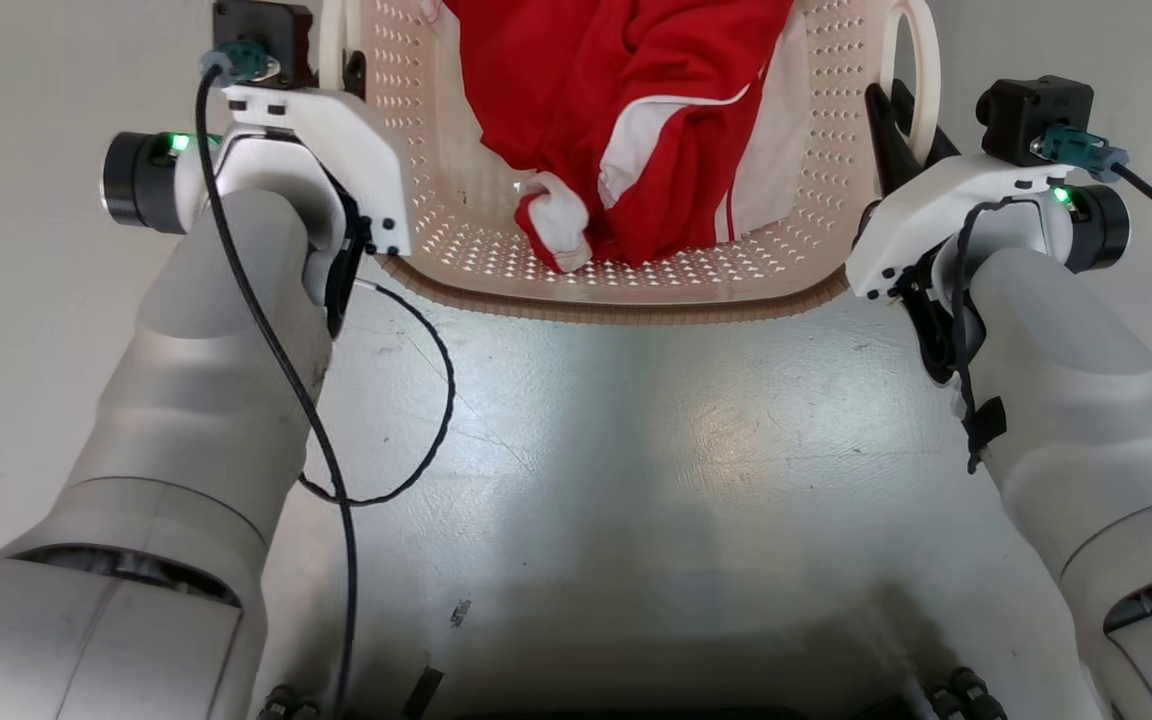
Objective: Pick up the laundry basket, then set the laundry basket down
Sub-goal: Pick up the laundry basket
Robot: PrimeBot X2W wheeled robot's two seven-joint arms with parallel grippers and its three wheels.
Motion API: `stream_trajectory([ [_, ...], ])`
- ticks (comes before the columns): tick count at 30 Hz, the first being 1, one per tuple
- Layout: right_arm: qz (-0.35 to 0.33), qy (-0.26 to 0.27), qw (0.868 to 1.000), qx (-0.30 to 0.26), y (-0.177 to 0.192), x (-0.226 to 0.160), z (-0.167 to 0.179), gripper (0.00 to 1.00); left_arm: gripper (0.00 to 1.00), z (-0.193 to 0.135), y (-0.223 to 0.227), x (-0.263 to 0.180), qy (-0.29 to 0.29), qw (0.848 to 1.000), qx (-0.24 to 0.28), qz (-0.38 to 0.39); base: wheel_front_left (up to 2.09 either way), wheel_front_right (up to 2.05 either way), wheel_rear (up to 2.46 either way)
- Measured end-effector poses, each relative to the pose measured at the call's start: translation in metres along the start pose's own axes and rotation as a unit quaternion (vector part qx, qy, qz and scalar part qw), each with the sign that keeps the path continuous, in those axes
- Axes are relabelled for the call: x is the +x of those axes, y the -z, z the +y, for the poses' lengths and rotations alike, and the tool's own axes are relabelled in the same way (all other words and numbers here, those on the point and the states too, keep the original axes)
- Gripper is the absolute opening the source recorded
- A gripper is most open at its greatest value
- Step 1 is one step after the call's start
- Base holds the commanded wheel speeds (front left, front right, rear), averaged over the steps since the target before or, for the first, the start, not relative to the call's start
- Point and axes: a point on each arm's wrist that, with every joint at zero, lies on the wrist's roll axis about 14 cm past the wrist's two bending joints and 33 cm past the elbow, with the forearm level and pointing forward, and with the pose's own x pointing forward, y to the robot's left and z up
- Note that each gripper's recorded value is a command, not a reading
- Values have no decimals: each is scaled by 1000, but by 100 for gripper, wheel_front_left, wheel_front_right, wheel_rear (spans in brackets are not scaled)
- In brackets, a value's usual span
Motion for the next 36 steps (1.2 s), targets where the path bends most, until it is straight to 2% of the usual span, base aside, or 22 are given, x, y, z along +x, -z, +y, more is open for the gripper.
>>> stream_trajectory([
  [21, 33, -33, 996, -72, -18, -23, 27, 0, 0, 6, 7, -47, -12, 999, -31, 27, 0, 0, 0],
  [28, 32, -37, 995, -87, -32, -50, 37, 0, 0, 2, -2, -77, -11, 999, -41, 17, 0, 0, 0],
  [36, 43, -44, 993, -104, -32, -89, 50, 0, 0, -2, -7, -115, -11, 999, -43, 11, 0, 0, 0],
])
